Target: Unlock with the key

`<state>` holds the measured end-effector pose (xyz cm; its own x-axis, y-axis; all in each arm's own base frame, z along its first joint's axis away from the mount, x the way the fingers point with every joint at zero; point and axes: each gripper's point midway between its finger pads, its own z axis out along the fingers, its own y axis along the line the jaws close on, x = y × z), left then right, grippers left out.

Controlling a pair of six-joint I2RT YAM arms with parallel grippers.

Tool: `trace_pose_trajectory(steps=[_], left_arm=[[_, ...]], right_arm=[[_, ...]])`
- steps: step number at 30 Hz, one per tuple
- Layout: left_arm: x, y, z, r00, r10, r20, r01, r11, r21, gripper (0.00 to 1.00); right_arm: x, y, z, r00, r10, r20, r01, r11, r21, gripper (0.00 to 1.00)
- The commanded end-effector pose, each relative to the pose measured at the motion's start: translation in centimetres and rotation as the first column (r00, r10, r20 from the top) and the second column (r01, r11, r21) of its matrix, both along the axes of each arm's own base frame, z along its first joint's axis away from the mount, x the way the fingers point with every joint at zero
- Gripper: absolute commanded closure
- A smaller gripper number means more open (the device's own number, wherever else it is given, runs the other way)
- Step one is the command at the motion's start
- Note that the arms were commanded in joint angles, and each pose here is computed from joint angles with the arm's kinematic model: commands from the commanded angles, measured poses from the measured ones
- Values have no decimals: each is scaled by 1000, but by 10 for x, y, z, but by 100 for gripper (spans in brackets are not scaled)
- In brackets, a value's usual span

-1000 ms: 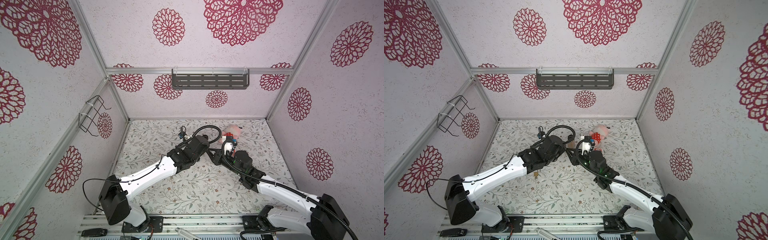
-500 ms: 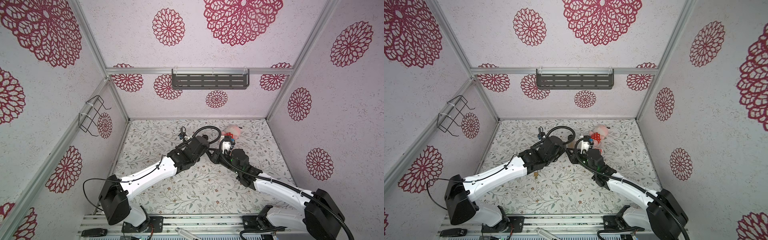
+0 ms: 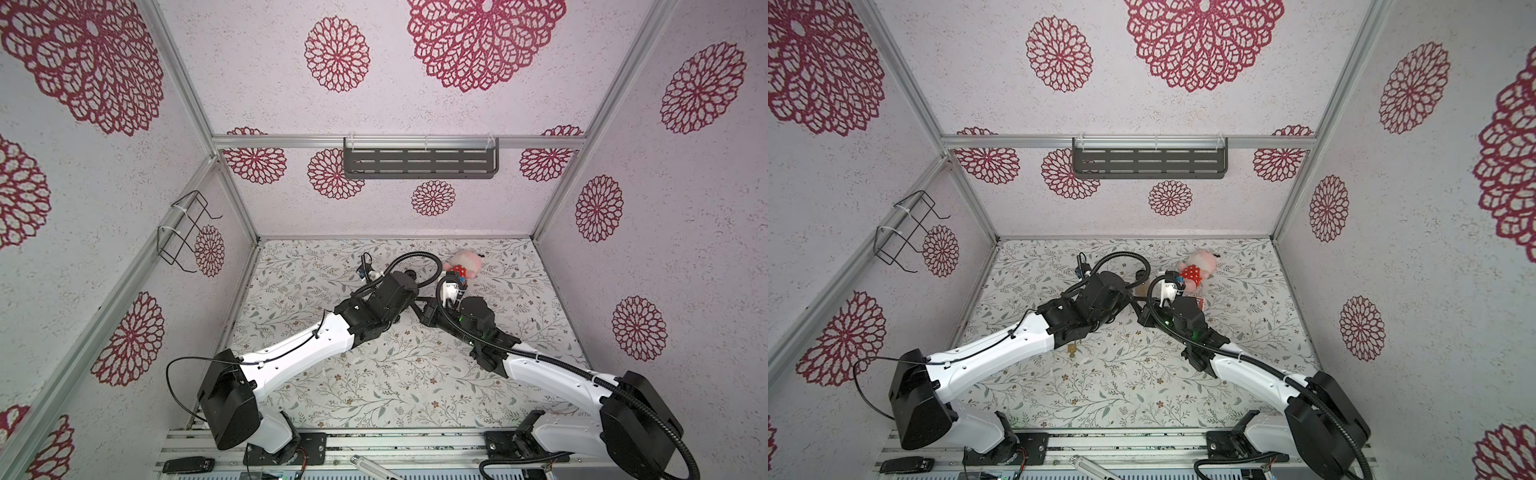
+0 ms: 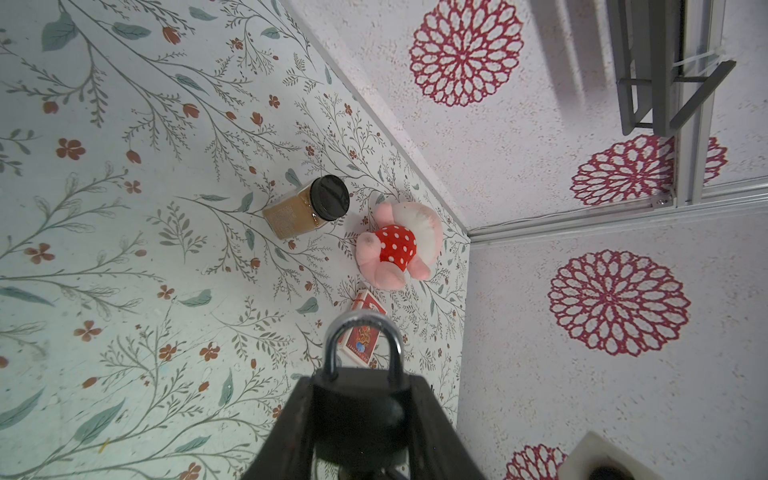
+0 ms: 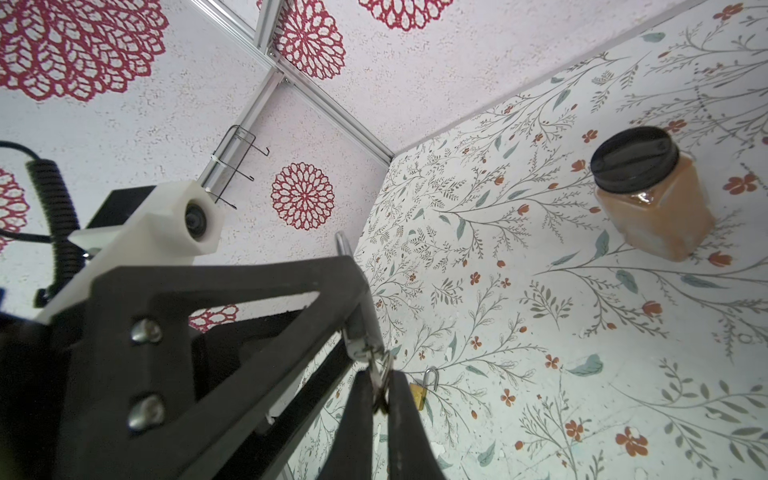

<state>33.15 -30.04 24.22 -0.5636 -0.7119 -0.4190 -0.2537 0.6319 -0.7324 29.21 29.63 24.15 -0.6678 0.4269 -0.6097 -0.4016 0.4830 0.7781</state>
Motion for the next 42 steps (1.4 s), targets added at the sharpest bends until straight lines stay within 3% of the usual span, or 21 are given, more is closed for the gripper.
trace_pose_trajectory(steps=[1,9,17,26,32,42], left_arm=[[-1,-9,21,999,-19,46,22,998,-57,100],[-5,-15,38,996,-43,83,54,989,-135,100],[-9,-25,38,994,-67,83,82,980,-181,100],[-10,-23,30,995,-55,80,70,977,-201,100],[-11,-24,30,995,-44,95,65,970,-236,100],[-10,-17,40,990,-43,132,68,978,-197,100]], right_arm=[[4,3,27,999,2,54,-5,998,55,95],[2,5,42,1000,21,15,-23,986,168,100],[-3,10,81,997,76,-23,-63,932,356,100],[-4,2,91,991,72,-117,-13,897,442,100],[-7,-4,96,985,81,-153,14,844,536,100],[-7,-5,90,994,48,-100,1,899,437,100]])
